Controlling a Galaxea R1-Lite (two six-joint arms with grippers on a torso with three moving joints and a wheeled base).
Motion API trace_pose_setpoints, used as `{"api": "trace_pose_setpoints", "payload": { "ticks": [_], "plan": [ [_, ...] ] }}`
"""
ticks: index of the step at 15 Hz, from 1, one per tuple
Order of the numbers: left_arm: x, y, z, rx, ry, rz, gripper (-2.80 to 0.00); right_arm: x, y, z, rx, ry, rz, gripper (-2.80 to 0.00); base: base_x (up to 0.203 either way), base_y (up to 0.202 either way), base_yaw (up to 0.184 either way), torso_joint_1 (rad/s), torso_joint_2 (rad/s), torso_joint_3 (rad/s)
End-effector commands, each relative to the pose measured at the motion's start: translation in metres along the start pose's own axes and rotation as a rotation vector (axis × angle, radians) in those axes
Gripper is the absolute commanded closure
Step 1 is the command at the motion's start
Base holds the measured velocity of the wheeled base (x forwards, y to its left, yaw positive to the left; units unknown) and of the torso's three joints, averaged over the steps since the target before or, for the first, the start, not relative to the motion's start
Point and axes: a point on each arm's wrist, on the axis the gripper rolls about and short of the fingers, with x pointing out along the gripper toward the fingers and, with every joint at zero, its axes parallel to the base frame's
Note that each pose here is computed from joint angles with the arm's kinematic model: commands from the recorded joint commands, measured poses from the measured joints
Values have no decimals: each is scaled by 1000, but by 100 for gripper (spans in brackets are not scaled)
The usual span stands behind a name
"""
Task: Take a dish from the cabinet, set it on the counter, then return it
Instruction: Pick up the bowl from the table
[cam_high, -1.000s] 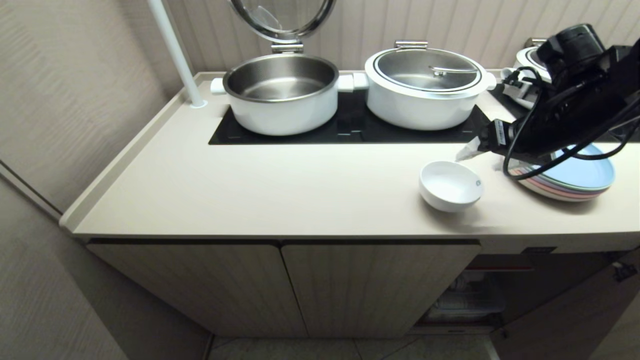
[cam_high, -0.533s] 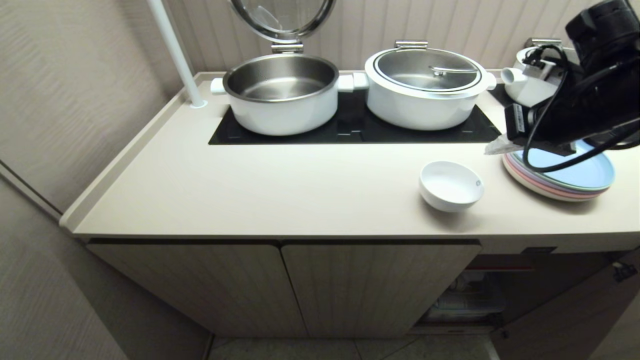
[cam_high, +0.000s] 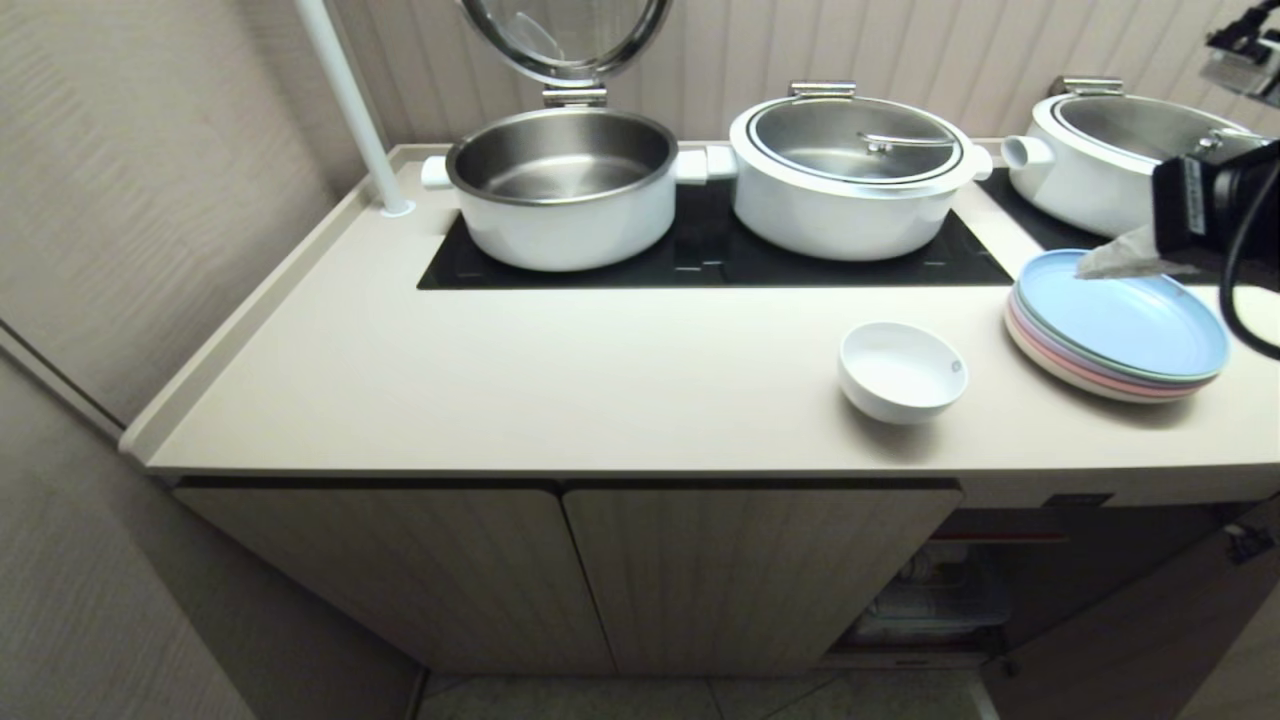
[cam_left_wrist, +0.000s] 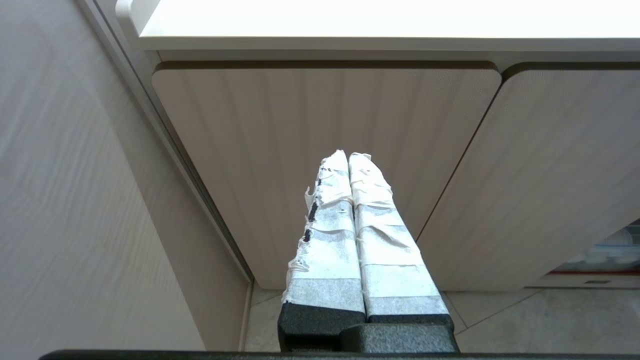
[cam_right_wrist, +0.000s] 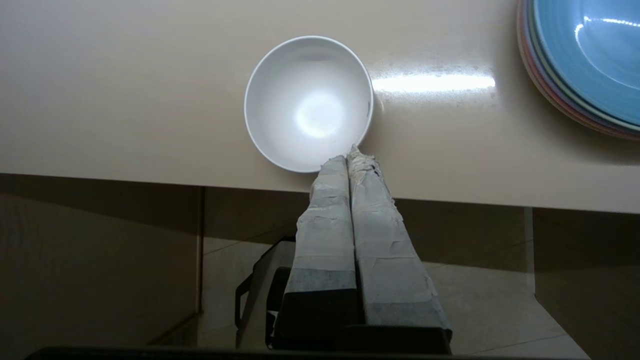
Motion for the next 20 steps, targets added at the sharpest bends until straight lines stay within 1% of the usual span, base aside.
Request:
{"api": "trace_pose_setpoints", "payload": {
  "ticks": [1,4,6,7,10,16,18,19,20],
  "plan": [
    [0,0,0,0,0,-1,0,-47,-5,-14,5,-81,-12,0,0,0,0,0,0,0],
    [0,0,0,0,0,0,0,-72,-25,-47,-9,-143,-105,0,0,0,0,0,0,0],
    [0,0,0,0,0,-1,0,-83,-31,-74,-24,-209,-128,0,0,0,0,0,0,0],
    [0,0,0,0,0,0,0,-85,-33,-90,-31,-227,-133,0,0,0,0,0,0,0],
    [0,0,0,0,0,0,0,-89,-39,-147,-67,-327,-130,0,0,0,0,0,0,0],
    [0,0,0,0,0,0,0,-83,-54,-270,-122,-539,-118,0,0,0,0,0,0,0],
    [0,0,0,0,0,0,0,-77,-59,-302,-138,-598,-111,0,0,0,0,0,0,0],
    [0,0,0,0,0,0,0,-70,-63,-317,-151,-599,-121,0,0,0,0,0,0,0],
    [0,0,0,0,0,-1,0,-66,-66,-327,-160,-611,-138,0,0,0,0,0,0,0]
  ]
}}
